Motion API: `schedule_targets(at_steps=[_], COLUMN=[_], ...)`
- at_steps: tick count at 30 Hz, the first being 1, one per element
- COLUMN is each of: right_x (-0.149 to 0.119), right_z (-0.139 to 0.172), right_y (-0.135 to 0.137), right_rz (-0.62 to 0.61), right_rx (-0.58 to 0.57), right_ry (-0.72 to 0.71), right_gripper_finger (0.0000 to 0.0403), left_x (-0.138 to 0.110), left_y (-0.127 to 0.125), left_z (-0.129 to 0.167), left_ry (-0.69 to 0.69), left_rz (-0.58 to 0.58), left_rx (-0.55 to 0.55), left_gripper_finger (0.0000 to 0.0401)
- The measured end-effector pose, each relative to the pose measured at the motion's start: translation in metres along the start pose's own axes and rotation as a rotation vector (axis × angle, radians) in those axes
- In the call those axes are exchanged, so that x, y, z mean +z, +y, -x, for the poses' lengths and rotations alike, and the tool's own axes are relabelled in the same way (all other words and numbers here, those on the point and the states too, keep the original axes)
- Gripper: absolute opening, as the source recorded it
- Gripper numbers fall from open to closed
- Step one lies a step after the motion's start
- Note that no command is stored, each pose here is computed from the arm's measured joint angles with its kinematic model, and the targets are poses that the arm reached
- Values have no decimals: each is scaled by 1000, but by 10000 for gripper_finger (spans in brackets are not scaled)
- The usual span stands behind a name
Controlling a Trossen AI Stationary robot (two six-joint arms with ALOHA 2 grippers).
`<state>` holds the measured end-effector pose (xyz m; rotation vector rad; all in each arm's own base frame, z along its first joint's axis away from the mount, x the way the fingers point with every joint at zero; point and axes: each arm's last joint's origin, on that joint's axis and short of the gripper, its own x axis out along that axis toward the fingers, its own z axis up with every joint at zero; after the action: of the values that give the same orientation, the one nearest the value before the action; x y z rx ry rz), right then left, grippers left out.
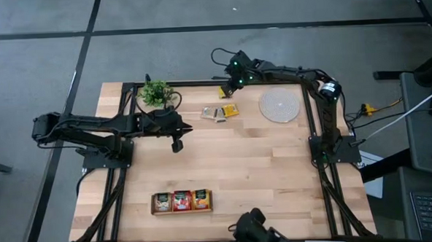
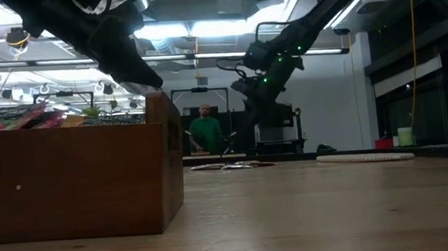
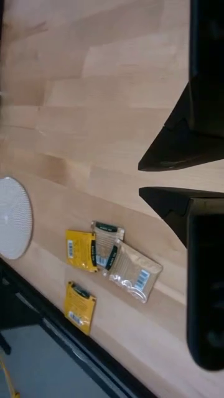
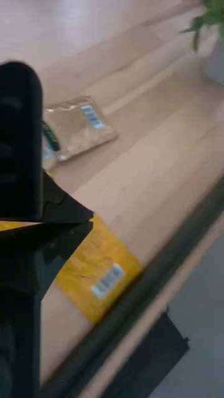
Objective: Pick & Place Tea
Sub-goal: Put the yellow tea bag into the right section of the wooden organizer
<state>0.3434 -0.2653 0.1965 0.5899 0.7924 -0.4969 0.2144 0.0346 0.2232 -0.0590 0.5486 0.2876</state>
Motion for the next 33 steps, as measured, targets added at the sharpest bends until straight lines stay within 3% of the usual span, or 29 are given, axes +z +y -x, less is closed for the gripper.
schedule_targets(at_steps=[10, 19, 33], right_x=[21, 16, 3], right_z=[-28, -58, -56], right_y=[-4, -15, -22], right_rz=[22, 9, -13], right_rx=[-71, -91, -174], right_ry=[154, 262, 377], right_gripper_finger=[1, 2, 4], left_x=[0, 0, 0], left_y=[0, 0, 0], left_z=[0, 0, 0], left_ry=[-2, 0, 2], left_rz=[32, 31, 23], left_rx=[0, 0, 0], left_gripper_finger=[49, 45, 43])
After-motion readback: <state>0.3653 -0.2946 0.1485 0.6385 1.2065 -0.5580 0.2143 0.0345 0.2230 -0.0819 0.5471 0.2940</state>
